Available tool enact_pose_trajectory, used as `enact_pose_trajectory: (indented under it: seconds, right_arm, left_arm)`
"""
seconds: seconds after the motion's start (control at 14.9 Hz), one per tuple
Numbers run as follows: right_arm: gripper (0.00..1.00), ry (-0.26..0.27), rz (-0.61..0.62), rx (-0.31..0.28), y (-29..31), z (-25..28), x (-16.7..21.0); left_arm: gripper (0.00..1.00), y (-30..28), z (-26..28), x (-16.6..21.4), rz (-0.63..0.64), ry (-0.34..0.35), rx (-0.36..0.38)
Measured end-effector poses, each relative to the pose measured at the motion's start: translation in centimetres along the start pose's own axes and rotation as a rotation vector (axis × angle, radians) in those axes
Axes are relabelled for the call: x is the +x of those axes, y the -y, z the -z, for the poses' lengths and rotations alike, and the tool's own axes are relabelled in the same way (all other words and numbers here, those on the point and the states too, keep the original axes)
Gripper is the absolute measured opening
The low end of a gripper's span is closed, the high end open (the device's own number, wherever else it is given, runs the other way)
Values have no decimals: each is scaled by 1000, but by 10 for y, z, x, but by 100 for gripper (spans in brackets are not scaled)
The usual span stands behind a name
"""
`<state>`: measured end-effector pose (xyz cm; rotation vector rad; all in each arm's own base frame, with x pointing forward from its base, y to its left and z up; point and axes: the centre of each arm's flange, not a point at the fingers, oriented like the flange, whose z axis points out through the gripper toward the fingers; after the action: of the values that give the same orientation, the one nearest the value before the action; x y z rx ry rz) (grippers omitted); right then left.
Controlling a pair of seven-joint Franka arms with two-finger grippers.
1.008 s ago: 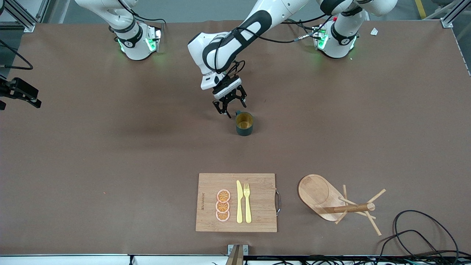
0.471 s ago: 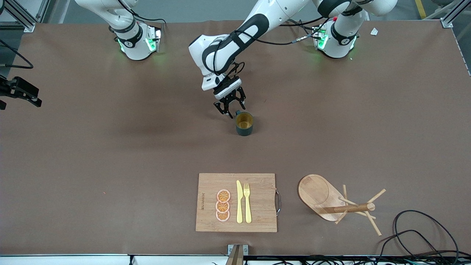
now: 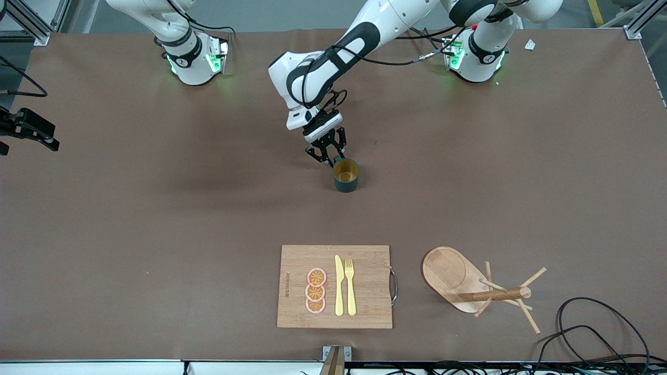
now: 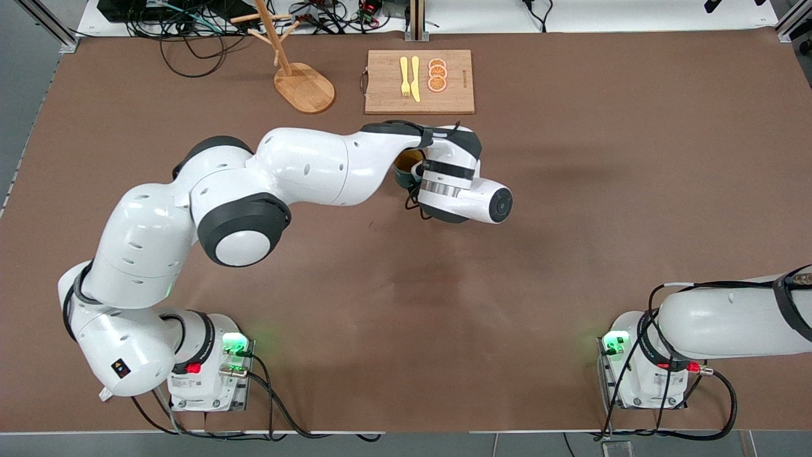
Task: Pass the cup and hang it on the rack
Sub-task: 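Lower the left gripper and grasp the mug handle, then lift the mug with the left gripper toward the wooden rack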
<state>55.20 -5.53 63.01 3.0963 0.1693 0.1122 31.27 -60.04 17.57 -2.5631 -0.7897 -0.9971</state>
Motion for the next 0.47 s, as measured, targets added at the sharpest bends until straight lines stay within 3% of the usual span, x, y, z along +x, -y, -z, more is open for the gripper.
enact_pose_trajectory:
  seconds: [0.2,0.47]
  right_arm:
    - [100,0,1,0,0,0,0]
    - [100,-1,2,0,0,0,0]
  left_arm:
    - [20,-4,3,4,10,3,-8]
    - [21,-27,21,36,28,26,-42]
